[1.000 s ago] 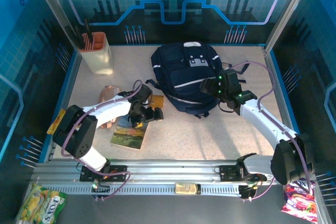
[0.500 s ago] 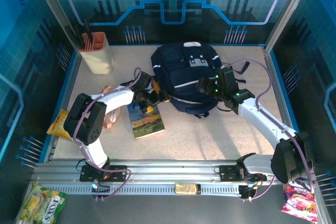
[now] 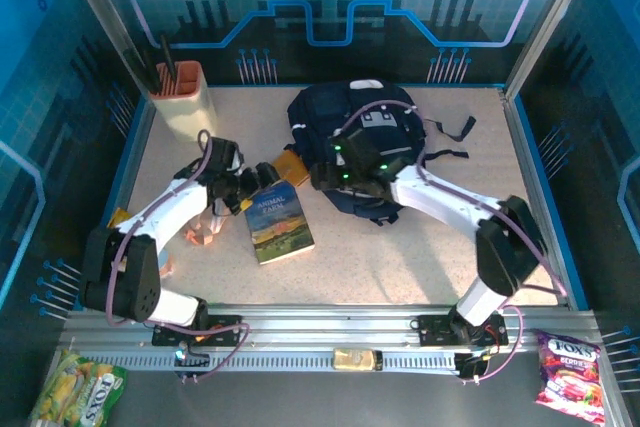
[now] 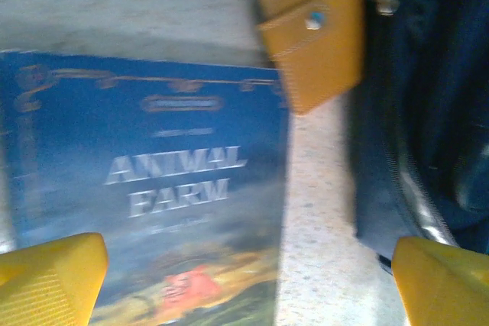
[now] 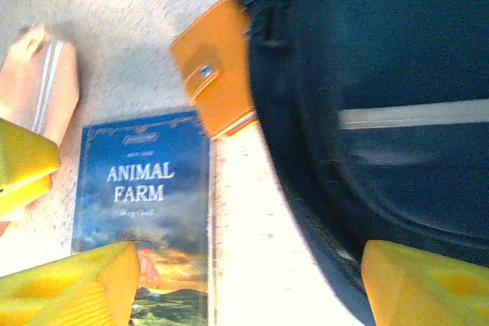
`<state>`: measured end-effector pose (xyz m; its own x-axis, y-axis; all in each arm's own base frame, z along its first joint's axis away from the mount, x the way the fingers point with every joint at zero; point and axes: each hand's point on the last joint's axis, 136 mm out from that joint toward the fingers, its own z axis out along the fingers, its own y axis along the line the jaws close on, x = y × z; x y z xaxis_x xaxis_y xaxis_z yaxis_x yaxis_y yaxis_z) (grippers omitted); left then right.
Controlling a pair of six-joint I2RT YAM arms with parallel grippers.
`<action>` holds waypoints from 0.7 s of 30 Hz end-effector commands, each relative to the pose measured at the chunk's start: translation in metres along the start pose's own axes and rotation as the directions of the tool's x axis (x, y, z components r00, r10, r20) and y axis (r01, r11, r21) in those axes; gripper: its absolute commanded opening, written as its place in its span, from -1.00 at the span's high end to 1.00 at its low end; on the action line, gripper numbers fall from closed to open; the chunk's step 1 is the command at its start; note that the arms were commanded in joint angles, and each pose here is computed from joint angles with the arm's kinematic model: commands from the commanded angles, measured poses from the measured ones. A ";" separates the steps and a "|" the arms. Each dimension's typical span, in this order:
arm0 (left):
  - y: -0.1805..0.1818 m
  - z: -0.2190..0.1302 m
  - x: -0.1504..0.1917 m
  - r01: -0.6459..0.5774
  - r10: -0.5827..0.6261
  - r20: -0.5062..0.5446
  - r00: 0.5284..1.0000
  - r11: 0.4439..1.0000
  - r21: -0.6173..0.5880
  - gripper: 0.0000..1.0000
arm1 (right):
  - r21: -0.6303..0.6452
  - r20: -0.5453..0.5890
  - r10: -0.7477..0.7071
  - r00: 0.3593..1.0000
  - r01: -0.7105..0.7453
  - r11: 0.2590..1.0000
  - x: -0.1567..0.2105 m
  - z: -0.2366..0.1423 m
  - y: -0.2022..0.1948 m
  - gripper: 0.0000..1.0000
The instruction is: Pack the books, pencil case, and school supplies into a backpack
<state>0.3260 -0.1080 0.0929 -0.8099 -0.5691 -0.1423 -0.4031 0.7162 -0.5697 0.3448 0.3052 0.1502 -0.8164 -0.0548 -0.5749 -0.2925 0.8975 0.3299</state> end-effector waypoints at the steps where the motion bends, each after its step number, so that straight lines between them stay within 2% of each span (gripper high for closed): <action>1: 0.034 -0.003 0.017 0.028 -0.030 -0.014 0.999 0.996 -0.086 -0.91 | -0.031 -0.089 -0.095 0.991 0.093 0.995 0.017 0.022 0.027 -0.49; 6: 0.051 0.002 0.027 0.049 -0.052 -0.025 0.998 0.993 -0.107 -0.82 | -0.030 -0.209 -0.123 0.970 0.120 0.992 0.037 0.056 0.042 -0.34; 12: 0.063 0.012 0.034 0.046 -0.056 -0.062 0.997 0.988 -0.146 -0.61 | -0.006 -0.325 -0.108 0.940 0.113 0.994 0.060 0.085 0.039 -0.03; 18: 0.066 0.025 0.040 0.040 -0.056 -0.113 0.992 0.990 -0.137 -0.38 | 0.050 -0.377 -0.079 0.923 0.106 0.993 0.075 0.099 0.027 0.22; 21: 0.066 0.027 0.041 0.033 -0.048 -0.119 0.992 0.991 -0.131 -0.33 | 0.054 -0.402 -0.078 0.913 0.109 0.993 0.081 0.103 0.025 0.28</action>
<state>0.2819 -0.0927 0.0333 -0.8213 -0.5694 -0.0349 -0.4947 0.7414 -0.4534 0.3289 0.3668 0.0378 -0.9154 -0.2824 -0.2869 -0.3527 0.9061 0.2335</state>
